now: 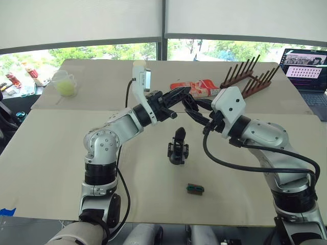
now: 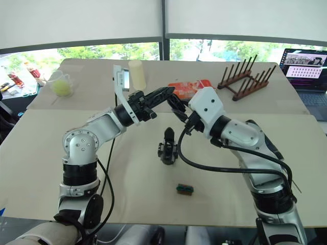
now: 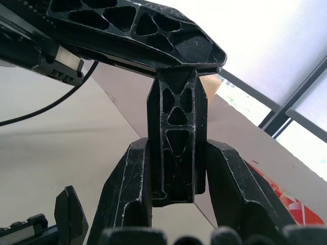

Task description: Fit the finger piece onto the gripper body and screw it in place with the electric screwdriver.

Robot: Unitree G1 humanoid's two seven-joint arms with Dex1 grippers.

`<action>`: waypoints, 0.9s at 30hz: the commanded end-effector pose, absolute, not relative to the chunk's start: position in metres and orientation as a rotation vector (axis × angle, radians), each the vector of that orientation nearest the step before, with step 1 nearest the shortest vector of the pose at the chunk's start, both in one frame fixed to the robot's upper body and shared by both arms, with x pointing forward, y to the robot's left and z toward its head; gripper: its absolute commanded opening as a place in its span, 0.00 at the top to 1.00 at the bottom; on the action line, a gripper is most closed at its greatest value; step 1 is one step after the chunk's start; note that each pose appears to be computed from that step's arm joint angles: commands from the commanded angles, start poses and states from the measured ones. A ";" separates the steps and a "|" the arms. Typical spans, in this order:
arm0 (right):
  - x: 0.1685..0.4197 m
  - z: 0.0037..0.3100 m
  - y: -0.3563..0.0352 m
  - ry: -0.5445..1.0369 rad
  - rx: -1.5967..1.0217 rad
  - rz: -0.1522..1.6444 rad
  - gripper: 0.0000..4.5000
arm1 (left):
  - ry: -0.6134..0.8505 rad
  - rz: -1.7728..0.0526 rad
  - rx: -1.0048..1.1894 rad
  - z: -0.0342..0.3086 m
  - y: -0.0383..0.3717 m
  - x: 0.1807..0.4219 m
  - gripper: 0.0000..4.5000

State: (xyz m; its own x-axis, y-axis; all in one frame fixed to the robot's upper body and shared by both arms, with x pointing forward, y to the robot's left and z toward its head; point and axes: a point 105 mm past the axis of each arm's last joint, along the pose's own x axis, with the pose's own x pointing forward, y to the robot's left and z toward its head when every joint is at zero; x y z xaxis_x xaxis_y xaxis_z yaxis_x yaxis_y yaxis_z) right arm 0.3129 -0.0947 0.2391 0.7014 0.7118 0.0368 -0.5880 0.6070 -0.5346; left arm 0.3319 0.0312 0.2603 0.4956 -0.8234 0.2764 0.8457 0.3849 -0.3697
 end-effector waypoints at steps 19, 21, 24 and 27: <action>0.266 0.267 -0.086 0.212 -0.008 1.447 0.40 | -0.008 -1.708 0.000 0.276 0.032 0.283 1.00; 0.268 0.268 -0.084 0.208 -0.013 1.438 0.55 | -0.011 -1.705 -0.001 0.273 0.031 0.282 1.00; 0.266 0.268 -0.083 0.212 -0.036 1.450 0.55 | -0.014 -1.699 -0.010 0.273 0.031 0.282 1.00; 0.261 0.267 -0.084 0.212 -0.072 1.473 0.55 | -0.017 -1.696 -0.003 0.272 0.031 0.281 1.00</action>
